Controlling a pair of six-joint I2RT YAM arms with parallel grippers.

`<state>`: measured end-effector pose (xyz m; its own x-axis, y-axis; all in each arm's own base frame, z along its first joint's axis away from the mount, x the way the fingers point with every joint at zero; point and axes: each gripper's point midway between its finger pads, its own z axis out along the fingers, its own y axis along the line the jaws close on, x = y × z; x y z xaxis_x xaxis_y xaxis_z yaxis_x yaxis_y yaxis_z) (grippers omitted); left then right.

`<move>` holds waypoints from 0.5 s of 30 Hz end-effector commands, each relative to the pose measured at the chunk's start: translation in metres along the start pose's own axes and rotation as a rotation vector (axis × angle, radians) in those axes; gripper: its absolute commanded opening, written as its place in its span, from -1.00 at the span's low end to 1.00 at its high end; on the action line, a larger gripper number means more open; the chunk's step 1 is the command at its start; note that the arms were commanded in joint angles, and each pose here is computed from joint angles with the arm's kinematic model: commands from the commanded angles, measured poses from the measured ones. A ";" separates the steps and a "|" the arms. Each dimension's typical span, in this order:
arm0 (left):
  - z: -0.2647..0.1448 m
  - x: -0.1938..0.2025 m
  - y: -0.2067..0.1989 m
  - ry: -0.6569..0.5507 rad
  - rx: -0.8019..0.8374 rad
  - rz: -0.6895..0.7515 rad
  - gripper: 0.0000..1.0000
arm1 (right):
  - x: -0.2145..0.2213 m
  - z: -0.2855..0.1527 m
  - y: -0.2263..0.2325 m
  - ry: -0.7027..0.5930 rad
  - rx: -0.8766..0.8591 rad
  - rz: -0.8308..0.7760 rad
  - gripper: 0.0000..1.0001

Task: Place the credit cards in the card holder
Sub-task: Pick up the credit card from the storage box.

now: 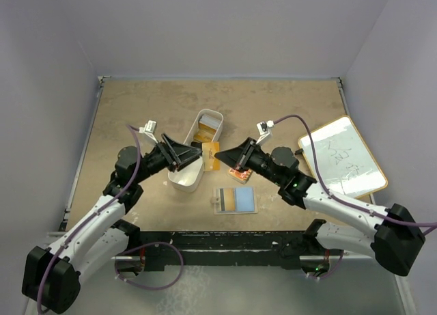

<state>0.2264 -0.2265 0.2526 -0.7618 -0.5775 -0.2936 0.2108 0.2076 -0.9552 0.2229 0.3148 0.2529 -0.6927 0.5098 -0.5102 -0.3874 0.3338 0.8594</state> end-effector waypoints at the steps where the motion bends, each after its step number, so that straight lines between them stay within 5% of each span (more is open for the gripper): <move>1: 0.000 0.003 -0.029 0.023 0.154 -0.025 0.08 | -0.010 0.004 0.017 -0.046 -0.079 0.057 -1.00; 4: 0.001 0.005 -0.027 0.030 0.168 -0.050 -0.12 | -0.001 0.008 0.019 0.002 -0.107 0.076 -1.00; 11: 0.000 0.005 -0.020 0.010 0.161 -0.069 -1.00 | 0.015 0.013 0.010 0.064 -0.108 0.128 -1.00; 15: 0.003 0.006 -0.018 0.020 0.164 -0.079 -1.00 | 0.023 0.014 0.009 0.104 -0.107 0.131 -1.00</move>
<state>0.2244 -0.2321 0.2430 -0.7917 -0.5811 -0.1885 0.1594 0.1014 -0.9820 0.2237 0.3329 0.2428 -0.7658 0.5022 -0.4016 -0.3284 0.2315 0.9157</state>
